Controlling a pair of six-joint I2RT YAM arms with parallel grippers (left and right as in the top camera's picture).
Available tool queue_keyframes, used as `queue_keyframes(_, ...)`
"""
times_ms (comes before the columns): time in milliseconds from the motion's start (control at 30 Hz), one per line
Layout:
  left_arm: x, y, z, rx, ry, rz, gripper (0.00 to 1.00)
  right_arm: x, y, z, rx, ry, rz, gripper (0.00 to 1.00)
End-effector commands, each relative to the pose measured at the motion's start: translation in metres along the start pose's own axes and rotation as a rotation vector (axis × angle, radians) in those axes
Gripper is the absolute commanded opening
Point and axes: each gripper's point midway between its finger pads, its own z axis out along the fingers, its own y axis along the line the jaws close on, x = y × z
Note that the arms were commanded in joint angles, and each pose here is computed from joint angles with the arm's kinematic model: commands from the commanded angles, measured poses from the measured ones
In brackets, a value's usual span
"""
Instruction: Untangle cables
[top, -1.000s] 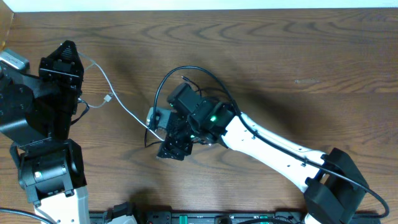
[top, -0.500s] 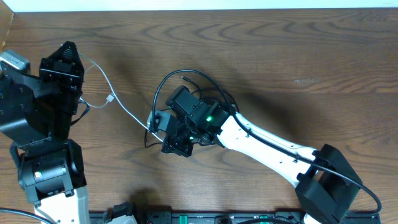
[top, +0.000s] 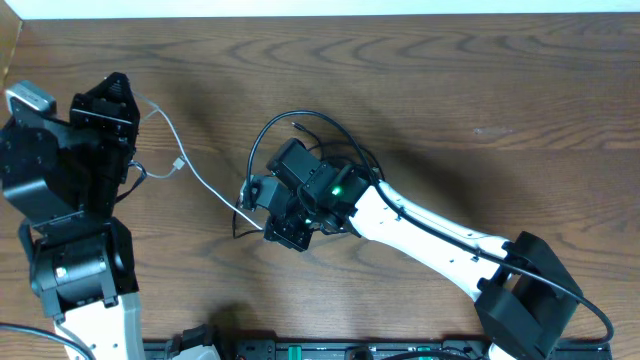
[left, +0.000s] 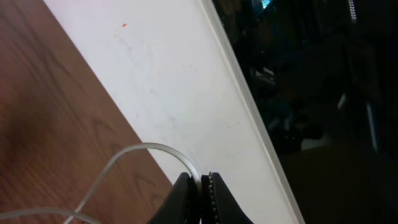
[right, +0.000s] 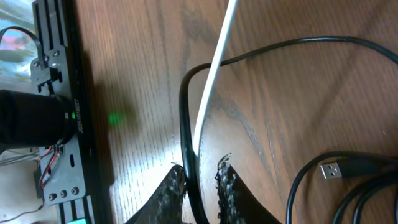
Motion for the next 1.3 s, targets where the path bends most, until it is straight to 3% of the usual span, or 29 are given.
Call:
queue_keyframes(0, -0.003, -0.004, 0.000, 0.007, -0.003, 0.019, 0.07, 0.000, -0.003, -0.001, 0.018, 0.002, 0.014, 0.15)
queue_keyframes(733, -0.001, 0.000, 0.002, -0.008, 0.006, 0.025, 0.08, -0.011, 0.001, -0.019, 0.044, -0.024, 0.007, 0.14)
queue_keyframes(967, 0.000, 0.002, 0.002, -0.016, 0.010, 0.030, 0.07, -0.017, 0.003, -0.027, 0.051, -0.045, -0.002, 0.29)
queue_keyframes(1100, 0.000, 0.003, 0.002, -0.018, 0.012, 0.029, 0.07, -0.019, 0.004, -0.030, 0.052, -0.054, -0.007, 0.28)
queue_keyframes(1267, 0.000, 0.003, 0.002, -0.018, 0.012, 0.029, 0.07, -0.017, 0.005, -0.030, 0.050, -0.044, -0.002, 0.19)
